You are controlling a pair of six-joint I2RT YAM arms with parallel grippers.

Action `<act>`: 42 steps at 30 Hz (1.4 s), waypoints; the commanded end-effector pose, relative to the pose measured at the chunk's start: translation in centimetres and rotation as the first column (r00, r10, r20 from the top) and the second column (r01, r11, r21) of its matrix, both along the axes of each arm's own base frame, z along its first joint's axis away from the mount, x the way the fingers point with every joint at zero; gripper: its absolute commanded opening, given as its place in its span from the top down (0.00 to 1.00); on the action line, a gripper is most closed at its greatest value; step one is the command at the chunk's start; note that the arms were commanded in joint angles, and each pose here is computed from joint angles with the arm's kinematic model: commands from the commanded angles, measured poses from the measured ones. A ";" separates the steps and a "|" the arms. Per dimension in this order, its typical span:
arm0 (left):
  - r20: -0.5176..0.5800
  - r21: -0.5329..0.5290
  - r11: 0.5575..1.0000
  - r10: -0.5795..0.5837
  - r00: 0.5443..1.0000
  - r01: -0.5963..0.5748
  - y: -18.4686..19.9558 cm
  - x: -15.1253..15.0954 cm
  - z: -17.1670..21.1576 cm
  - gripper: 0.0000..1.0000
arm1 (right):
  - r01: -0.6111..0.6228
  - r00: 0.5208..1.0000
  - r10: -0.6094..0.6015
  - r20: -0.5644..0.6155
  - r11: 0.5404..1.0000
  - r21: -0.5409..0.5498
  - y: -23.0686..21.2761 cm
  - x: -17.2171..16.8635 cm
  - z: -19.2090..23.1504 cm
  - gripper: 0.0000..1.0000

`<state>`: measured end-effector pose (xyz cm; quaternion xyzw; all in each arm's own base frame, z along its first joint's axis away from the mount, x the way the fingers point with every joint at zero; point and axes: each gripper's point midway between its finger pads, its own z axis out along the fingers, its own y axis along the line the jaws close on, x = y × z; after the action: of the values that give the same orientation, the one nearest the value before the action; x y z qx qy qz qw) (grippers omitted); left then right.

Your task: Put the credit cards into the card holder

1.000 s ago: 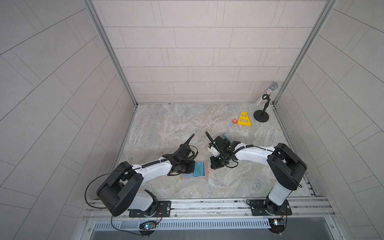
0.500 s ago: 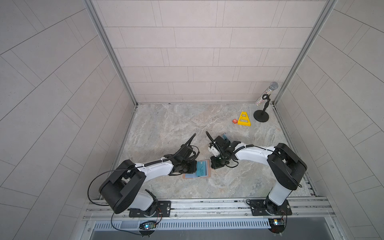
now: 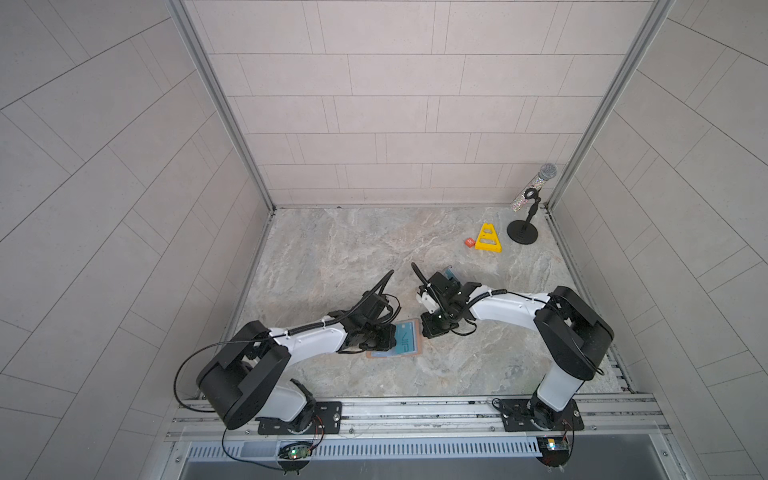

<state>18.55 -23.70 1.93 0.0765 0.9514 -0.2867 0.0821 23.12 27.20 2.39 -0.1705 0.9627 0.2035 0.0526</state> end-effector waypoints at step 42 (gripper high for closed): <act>0.097 0.025 0.999 0.039 0.994 -0.042 2.1 -0.4 1.0 0.94 | -0.095 0.990 0.071 0.125 0.975 0.201 4.8 -0.9 8.5 0.67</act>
<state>18.20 -21.46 3.24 0.0693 0.9533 -0.2642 0.1292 23.25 29.88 11.17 -0.2058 0.9329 0.2577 0.1444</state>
